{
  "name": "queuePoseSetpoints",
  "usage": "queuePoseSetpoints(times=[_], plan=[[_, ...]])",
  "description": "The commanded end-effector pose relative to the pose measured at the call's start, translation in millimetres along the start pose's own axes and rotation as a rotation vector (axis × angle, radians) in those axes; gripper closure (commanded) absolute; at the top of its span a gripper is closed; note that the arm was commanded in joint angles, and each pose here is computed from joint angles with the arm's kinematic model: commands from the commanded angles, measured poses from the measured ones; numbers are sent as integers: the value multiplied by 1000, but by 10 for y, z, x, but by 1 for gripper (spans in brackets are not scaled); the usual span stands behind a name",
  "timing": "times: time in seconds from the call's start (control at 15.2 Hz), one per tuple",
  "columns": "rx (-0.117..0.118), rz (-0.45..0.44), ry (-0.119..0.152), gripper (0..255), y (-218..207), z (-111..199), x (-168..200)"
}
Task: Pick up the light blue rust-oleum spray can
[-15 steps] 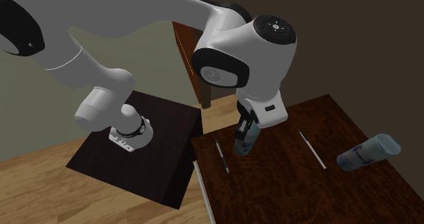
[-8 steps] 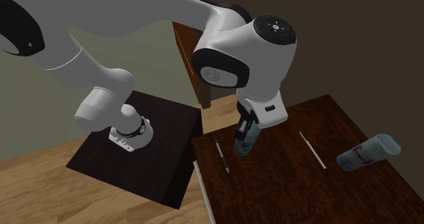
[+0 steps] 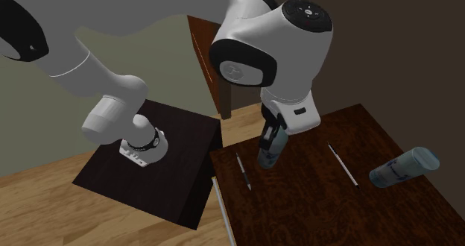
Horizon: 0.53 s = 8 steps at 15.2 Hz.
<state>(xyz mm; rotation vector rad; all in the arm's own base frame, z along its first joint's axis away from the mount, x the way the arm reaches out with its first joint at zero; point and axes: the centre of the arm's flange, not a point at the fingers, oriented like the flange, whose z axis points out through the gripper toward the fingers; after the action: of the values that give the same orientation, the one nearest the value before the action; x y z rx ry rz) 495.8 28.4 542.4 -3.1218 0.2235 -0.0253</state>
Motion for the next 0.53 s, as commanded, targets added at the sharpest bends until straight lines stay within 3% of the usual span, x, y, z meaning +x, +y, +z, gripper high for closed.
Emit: queuePoseSetpoints(times=[0.0,0.46], plan=[[0,0,1,255,7,-115,-3],[0,0,1,255,2,-484,3]])
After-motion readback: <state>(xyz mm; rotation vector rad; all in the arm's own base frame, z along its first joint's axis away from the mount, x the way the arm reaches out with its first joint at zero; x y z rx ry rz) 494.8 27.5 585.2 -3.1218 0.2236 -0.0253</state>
